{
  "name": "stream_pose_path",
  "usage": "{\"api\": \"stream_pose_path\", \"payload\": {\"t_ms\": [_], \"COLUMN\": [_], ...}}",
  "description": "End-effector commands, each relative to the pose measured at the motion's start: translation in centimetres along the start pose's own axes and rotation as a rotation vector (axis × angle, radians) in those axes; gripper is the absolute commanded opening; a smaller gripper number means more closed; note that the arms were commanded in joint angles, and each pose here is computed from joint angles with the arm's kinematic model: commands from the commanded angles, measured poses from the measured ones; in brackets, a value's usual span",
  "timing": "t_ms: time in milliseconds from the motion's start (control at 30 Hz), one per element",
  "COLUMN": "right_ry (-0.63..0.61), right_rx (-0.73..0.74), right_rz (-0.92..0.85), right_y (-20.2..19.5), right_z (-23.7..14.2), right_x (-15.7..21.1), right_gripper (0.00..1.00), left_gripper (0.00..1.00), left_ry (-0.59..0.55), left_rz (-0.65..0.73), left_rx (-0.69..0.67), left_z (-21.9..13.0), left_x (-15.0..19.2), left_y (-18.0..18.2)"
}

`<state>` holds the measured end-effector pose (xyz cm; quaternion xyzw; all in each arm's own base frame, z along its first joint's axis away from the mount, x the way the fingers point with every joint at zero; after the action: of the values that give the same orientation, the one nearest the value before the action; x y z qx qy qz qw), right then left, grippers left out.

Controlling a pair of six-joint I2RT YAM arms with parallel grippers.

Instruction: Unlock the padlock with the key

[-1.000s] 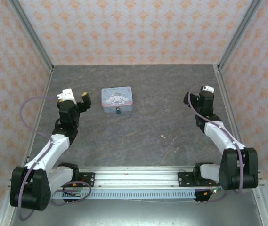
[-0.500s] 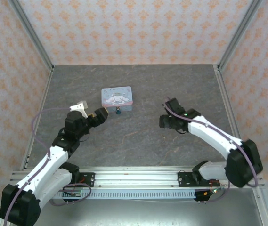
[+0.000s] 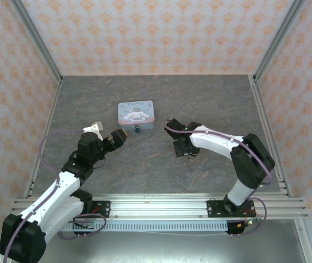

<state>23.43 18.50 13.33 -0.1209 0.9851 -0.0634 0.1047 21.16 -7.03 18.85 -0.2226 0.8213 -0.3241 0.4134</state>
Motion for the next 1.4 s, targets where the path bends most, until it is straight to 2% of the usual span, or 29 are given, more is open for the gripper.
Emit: {"api": "stream_pose_path", "payload": {"t_ms": [0,500,1033,1167,1367], "right_ry": [0.049,0.129,0.175,0.160,0.127], "right_rx": [0.041,0.029,0.109,0.140,0.169], "right_rz": [-0.004,-0.019,-0.015,-0.014,-0.014], "right_y": [0.0,0.6,-0.3,-0.6,-0.9], "right_z": [0.5,2.4,3.8,3.8,3.4], "right_x": [0.5,1.4,2.9,2.9,2.7], "right_gripper": [0.48,0.38,0.24,0.17,0.01], "left_gripper": [0.97,0.98,0.99,0.99,0.99], "left_ry": [-0.011,-0.007,-0.011,-0.009,-0.009], "left_rz": [0.001,0.009,0.029,0.030,0.032], "left_rx": [0.014,-0.005,-0.015,-0.014,-0.020], "left_z": [-0.4,-0.5,-0.6,-0.6,-0.6], "left_x": [-0.5,-0.6,-1.0,-1.1,-1.2], "left_y": [-0.7,-0.8,-1.2,-1.3,-1.4]}}
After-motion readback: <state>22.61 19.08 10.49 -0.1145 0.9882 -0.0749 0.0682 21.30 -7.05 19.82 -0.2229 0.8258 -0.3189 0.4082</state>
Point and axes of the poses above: each hand's point on the last joint's axis, 136 mm out from that joint toward the fingers, its own z axis out along the fingers, its own y axis along the line the jaws close on, x = y × z, the point moved 9 cm from there along -z, back along the fingers, and after that the axes turned 4 degrees about -z, right-handed, at the moved point
